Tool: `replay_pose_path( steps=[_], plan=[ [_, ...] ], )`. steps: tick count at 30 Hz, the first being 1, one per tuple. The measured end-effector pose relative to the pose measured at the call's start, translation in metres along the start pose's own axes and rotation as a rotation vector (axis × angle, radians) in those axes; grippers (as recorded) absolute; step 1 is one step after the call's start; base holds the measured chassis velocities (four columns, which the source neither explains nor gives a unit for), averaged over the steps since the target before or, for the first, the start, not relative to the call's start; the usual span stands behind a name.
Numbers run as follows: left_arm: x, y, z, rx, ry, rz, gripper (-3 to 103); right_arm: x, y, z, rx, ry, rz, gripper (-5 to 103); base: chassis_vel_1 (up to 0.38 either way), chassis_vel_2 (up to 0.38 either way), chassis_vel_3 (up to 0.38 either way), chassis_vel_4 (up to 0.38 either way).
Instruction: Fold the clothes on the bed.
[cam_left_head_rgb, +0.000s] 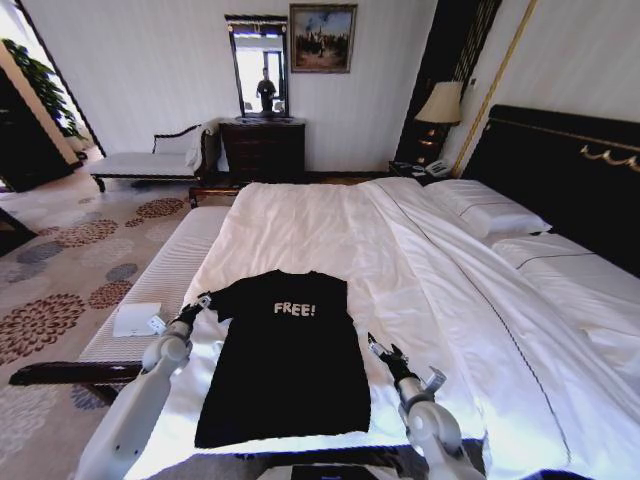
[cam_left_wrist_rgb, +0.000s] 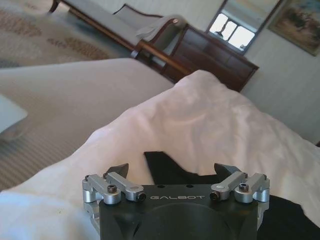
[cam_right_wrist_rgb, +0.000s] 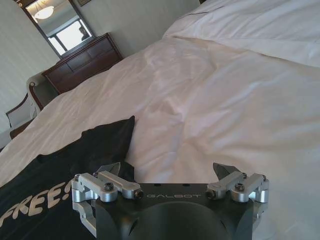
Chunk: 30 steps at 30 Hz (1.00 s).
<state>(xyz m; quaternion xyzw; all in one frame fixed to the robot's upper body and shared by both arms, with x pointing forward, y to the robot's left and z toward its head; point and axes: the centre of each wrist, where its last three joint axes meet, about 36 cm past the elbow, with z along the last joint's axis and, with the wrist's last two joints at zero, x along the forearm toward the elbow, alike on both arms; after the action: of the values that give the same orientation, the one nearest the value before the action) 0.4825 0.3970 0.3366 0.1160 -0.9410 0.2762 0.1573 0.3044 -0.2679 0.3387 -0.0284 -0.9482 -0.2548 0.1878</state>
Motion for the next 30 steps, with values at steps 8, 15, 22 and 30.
replay_pose_path(
  steps=[8,15,22,30],
  plan=[
    [-0.011,0.006,0.006,-0.001,0.015,-0.022,76,-0.005,-0.001,-0.01,-0.019,-0.012,-0.013,100,0.0,0.0,0.0,0.0],
    [-0.019,0.006,0.003,-0.004,0.011,-0.025,52,-0.007,0.002,-0.006,-0.024,0.002,-0.02,100,0.0,0.0,0.0,0.0],
    [-0.027,0.008,0.005,-0.017,0.019,-0.026,25,-0.005,0.0,-0.009,-0.025,-0.002,-0.014,100,0.0,0.0,0.0,0.0],
    [-0.034,0.005,0.001,-0.038,0.001,-0.023,2,0.001,-0.004,-0.009,-0.034,0.003,-0.004,100,0.0,0.0,0.0,0.0]
  ],
)
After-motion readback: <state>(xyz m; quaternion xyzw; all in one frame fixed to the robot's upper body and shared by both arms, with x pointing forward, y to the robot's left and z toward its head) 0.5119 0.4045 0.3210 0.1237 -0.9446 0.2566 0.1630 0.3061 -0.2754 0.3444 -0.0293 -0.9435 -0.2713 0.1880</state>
